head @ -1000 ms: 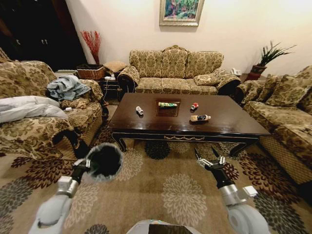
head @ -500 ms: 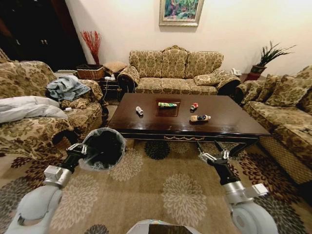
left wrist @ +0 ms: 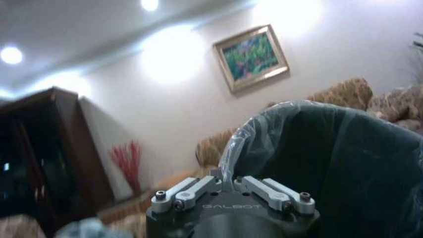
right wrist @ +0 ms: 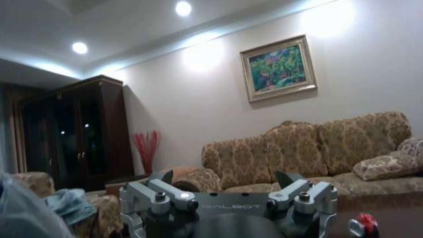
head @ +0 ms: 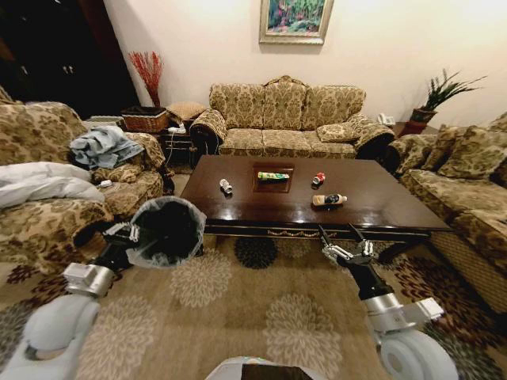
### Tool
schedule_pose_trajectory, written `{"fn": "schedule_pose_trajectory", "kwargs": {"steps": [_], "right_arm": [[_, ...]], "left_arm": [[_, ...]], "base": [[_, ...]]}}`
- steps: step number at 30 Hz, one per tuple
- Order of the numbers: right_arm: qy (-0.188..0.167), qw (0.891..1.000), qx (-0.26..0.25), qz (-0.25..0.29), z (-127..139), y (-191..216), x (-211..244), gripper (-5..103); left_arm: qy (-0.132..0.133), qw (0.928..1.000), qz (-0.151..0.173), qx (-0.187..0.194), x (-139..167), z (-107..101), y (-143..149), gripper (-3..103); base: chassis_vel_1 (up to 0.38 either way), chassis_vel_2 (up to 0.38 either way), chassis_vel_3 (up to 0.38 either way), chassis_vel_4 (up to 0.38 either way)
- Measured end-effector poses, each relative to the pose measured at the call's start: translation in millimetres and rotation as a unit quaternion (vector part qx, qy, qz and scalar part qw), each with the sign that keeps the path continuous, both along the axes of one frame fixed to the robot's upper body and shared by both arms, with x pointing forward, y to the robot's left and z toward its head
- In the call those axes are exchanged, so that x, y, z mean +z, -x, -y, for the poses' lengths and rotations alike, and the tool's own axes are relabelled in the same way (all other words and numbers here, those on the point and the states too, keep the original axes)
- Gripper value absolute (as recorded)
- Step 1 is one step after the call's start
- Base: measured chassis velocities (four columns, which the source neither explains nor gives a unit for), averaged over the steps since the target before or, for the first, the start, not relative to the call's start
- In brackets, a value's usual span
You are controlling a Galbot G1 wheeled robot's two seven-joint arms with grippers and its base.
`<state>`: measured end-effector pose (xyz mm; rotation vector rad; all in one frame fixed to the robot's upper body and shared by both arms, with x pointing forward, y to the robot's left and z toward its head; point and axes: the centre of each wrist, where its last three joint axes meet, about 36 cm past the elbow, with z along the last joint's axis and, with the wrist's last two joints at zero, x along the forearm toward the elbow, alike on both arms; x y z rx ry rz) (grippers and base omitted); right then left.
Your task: Move to the front of the table and place the trash on the table into the trash bin.
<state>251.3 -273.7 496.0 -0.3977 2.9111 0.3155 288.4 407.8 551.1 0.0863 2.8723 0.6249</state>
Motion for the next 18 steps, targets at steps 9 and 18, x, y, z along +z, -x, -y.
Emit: {"fn": "schedule_pose_trajectory", "kwargs": {"steps": [9, 18], "right_arm": [[0.006, 1.0, 0.002, 0.015, 2.8, 0.3, -0.7, 100], [0.007, 1.0, -0.003, 0.008, 0.0, 4.2, -6.3, 100]], "left_arm": [[-0.022, 0.9997, 0.009, -0.005, 27.6, -15.2, -19.2, 3], [-0.013, 0.9999, -0.009, -0.001, 12.9, -18.2, -21.5, 3]], "base": [[-0.158, 0.168, 0.159, -0.158], [0.046, -0.009, -0.042, 0.021]]}}
